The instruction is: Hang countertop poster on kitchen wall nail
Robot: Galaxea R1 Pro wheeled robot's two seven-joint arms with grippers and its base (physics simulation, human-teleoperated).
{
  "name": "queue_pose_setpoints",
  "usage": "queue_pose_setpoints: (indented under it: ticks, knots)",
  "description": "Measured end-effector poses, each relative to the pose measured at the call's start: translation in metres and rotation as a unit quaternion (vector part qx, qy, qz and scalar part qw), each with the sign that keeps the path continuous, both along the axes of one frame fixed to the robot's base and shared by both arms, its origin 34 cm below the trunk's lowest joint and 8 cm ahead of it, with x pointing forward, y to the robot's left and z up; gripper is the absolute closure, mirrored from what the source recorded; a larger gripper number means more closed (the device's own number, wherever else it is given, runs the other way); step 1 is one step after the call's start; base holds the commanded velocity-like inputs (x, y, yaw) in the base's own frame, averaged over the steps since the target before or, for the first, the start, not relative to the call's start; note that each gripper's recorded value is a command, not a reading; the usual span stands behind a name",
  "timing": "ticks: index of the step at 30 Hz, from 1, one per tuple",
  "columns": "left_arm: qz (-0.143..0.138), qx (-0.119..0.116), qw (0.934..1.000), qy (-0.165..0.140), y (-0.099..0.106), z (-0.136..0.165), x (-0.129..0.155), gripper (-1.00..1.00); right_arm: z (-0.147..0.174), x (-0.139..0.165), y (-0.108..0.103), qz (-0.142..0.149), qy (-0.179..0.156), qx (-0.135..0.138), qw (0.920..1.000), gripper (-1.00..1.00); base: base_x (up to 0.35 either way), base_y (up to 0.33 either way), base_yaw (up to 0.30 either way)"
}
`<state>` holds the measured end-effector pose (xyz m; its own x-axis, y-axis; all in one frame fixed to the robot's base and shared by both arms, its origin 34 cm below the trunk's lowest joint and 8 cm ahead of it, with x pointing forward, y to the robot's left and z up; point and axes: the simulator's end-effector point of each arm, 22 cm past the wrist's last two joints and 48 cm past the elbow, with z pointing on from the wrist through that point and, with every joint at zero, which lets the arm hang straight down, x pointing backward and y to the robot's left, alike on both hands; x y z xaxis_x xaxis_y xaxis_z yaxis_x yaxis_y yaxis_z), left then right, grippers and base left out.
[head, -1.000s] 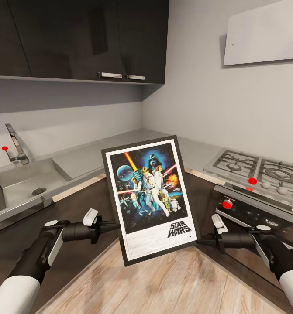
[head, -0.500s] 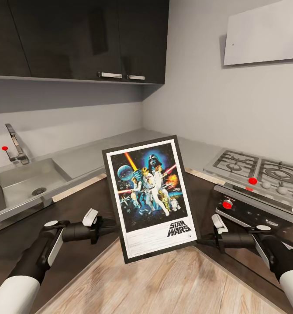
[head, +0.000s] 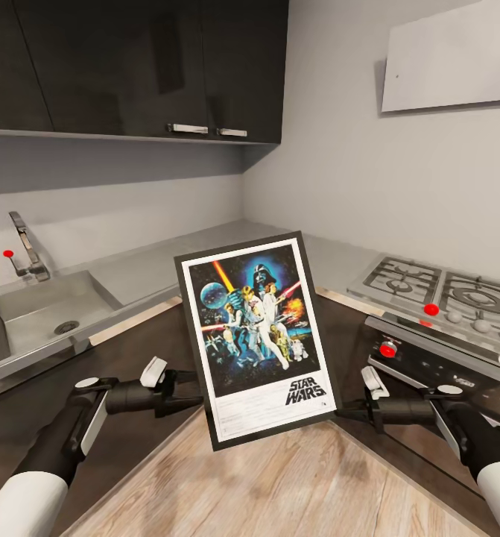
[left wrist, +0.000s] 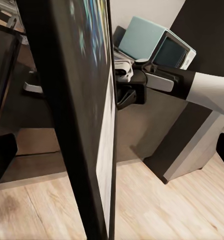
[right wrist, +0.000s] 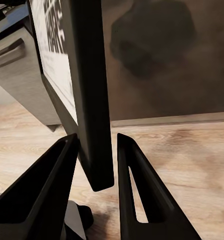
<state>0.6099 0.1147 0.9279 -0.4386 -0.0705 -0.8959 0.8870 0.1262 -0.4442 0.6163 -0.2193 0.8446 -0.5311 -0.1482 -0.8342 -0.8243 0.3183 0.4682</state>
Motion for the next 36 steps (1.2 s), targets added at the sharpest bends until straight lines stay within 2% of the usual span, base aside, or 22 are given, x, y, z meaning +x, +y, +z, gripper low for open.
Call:
queue_pose_setpoints:
  ticks: [12, 18, 36]
  knots:
    - [0.011, -0.003, 0.9999, 0.004, 0.0064, -0.0024, 0.0041, -1.0, 0.0008, 0.0009, -0.0005, -0.001, -0.003, 0.0, 1.0, 1.0, -0.02, 0.0, 0.0]
    - [0.016, -0.004, 0.9999, 0.001, 0.0089, -0.0027, 0.0058, -1.0, 0.0011, 0.0014, -0.0006, 0.005, -0.025, -0.003, 0.9997, 1.0, -0.279, 0.0, 0.0]
    - [0.019, -0.004, 0.9998, 0.002, 0.0098, -0.0032, 0.007, -1.0, 0.0048, 0.0062, -0.0063, -0.007, -0.033, 0.0, 0.9994, 1.0, -0.289, 0.0, 0.0]
